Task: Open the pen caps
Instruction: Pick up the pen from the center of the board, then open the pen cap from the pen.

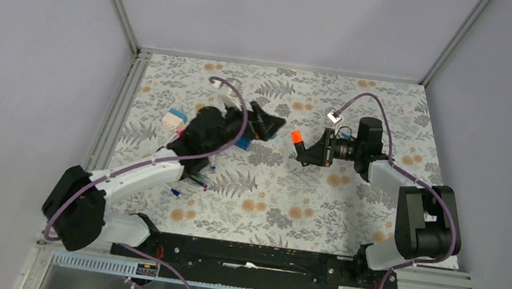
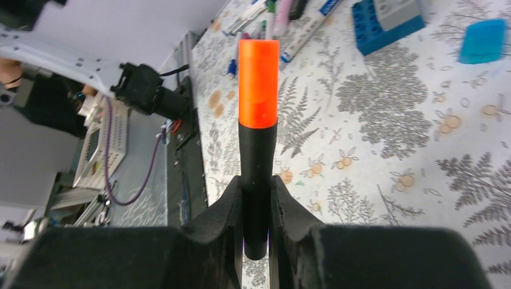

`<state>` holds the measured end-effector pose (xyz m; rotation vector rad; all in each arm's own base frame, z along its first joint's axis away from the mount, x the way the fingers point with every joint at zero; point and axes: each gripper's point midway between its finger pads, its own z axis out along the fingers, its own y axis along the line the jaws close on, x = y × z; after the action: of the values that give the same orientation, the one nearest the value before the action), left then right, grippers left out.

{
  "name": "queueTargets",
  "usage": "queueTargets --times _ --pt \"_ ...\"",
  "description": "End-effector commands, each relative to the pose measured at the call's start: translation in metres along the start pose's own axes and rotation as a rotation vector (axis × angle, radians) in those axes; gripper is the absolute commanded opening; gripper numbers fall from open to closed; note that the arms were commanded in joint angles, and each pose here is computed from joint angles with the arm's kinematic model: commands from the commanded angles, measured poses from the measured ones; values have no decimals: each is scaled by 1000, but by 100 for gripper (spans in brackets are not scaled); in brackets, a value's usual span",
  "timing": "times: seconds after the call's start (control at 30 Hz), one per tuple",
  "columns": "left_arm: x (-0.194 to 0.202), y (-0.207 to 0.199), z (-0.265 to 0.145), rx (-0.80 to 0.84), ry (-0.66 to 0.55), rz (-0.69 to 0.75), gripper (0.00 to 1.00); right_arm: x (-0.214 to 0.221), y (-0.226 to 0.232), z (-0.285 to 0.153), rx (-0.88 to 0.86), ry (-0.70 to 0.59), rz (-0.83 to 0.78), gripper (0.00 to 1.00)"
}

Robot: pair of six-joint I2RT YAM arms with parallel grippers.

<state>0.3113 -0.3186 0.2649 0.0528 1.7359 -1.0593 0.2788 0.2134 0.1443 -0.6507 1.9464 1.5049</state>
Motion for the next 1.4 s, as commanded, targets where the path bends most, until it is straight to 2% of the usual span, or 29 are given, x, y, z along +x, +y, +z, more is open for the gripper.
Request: queueTargets --times 0.0,0.1,0.47,0.6,0.83,1.0,1.17,1.37 --pt "-18 -21 -30 354 12 57 99 -1 28 -3 -193 22 -58 0" --pt "-13 -35 -42 507 65 46 99 6 37 -1 -235 39 -59 0" --pt "25 -53 -24 620 180 -77 98 18 55 10 -332 107 -40 3" --pt "38 -57 -18 642 212 -113 91 18 56 10 -342 115 -32 3" --pt "48 -60 -16 669 237 -140 71 17 57 10 -353 121 -25 2" --pt "56 -62 -15 691 265 -166 43 17 56 11 -354 123 -16 2" --pt "58 -64 -14 705 268 -180 32 17 56 11 -353 124 -13 1" --pt "55 -66 -15 718 256 -173 0 18 55 11 -352 124 -12 1"
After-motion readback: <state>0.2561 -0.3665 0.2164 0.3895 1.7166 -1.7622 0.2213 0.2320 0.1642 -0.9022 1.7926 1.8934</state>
